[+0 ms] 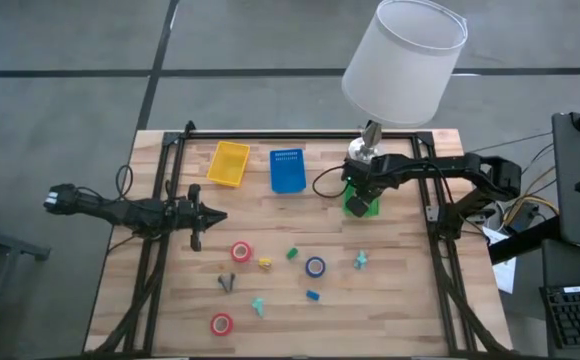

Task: Pick and place Stapler, Stapler remover, tape
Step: Put the pink tape into the green bin, then put the blue tape into the green bin

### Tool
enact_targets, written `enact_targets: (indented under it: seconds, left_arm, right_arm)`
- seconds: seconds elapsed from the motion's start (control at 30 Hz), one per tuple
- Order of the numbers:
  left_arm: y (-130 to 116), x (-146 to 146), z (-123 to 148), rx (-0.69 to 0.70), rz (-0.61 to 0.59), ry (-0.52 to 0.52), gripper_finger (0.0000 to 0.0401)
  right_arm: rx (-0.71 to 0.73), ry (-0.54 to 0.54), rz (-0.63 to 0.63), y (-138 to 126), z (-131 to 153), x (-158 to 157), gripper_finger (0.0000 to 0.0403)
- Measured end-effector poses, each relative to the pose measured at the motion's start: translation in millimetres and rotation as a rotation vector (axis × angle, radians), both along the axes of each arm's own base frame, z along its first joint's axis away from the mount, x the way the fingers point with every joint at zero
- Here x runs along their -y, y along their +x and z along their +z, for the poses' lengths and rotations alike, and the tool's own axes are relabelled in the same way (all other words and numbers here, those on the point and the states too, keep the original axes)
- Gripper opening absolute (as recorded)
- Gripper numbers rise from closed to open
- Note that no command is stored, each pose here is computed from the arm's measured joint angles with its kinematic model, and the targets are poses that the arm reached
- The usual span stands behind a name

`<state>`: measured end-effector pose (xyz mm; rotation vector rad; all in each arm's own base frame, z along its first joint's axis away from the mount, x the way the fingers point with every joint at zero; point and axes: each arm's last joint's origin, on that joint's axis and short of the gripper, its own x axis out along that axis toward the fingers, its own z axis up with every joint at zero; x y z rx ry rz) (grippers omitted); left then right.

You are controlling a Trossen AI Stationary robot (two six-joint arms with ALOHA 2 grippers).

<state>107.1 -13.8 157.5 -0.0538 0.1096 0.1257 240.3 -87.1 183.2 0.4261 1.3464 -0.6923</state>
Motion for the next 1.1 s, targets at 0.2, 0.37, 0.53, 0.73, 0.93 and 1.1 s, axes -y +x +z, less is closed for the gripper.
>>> enact_targets:
  seconds: [0.2, 0.37, 0.53, 0.73, 0.93, 1.1]
  left_arm:
    - [0, 0, 0, 0.000, 0.000, 0.000, 0.0030]
    - [0, 0, 0, 0.000, 0.000, 0.000, 0.0030]
    - [0, 0, 0, 0.000, 0.000, -0.001, 0.0030]
    - [0, 0, 0, 0.000, 0.000, -0.002, 0.0030]
    - [0, 0, 0, 0.000, 0.000, -0.003, 0.0030]
    - [0, 0, 0, 0.000, 0.000, -0.003, 0.0030]
  right_arm:
    - [0.008, -0.010, 0.007, 1, 0, 1, 0.0095]
    - [0.004, -0.010, 0.002, 0, -1, 1, 0.0151]
    - [0.017, 0.037, -0.003, 5, 12, -1, 0.0190]
    - [0.076, 0.040, 0.021, 22, 47, -13, 0.0198]
    - [0.261, 0.011, 0.079, 48, 92, -27, 0.0199]
    - [0.424, 0.014, 0.174, 64, 123, -42, 0.0199]
